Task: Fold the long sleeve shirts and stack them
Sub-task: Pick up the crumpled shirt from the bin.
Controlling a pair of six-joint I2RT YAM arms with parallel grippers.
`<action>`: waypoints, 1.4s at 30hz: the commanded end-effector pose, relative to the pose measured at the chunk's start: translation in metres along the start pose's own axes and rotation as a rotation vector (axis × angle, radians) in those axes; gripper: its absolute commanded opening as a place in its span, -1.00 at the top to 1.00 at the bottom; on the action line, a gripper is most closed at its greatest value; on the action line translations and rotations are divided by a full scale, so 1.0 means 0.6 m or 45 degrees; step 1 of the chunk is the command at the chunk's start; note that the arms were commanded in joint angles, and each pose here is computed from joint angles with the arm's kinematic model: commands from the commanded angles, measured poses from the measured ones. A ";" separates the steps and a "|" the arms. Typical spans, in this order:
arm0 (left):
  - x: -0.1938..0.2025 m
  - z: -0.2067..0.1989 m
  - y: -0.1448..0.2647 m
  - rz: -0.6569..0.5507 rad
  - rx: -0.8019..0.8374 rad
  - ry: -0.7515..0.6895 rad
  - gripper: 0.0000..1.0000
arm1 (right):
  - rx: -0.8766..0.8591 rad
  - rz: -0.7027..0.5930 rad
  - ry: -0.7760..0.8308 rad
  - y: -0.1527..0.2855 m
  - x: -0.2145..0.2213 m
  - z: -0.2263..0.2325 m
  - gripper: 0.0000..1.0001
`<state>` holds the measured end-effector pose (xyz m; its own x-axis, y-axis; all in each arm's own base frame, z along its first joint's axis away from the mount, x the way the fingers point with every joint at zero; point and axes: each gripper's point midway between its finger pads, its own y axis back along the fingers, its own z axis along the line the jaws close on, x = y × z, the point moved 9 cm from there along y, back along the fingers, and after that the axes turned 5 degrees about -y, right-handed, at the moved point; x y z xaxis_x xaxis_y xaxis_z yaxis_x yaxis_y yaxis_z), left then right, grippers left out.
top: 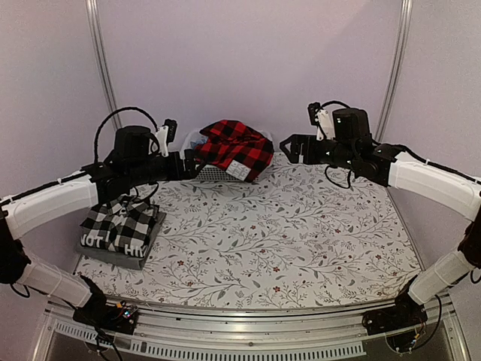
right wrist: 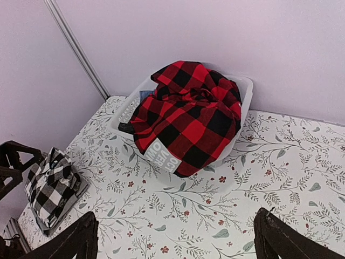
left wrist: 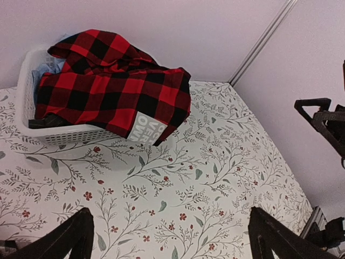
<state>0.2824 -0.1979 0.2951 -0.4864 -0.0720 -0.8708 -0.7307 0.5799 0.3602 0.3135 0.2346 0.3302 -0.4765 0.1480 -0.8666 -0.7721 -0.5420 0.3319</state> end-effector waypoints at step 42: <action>-0.042 0.104 -0.483 0.248 -0.048 0.135 0.50 | 0.190 -0.016 -0.074 0.050 0.018 -0.030 -0.98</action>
<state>0.5385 -0.2966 0.1662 -0.7117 -0.0372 -0.7015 -0.6262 0.4863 0.6094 0.2966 0.2077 0.3224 -0.4884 0.1911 -0.8514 -0.8269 -0.4132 0.3816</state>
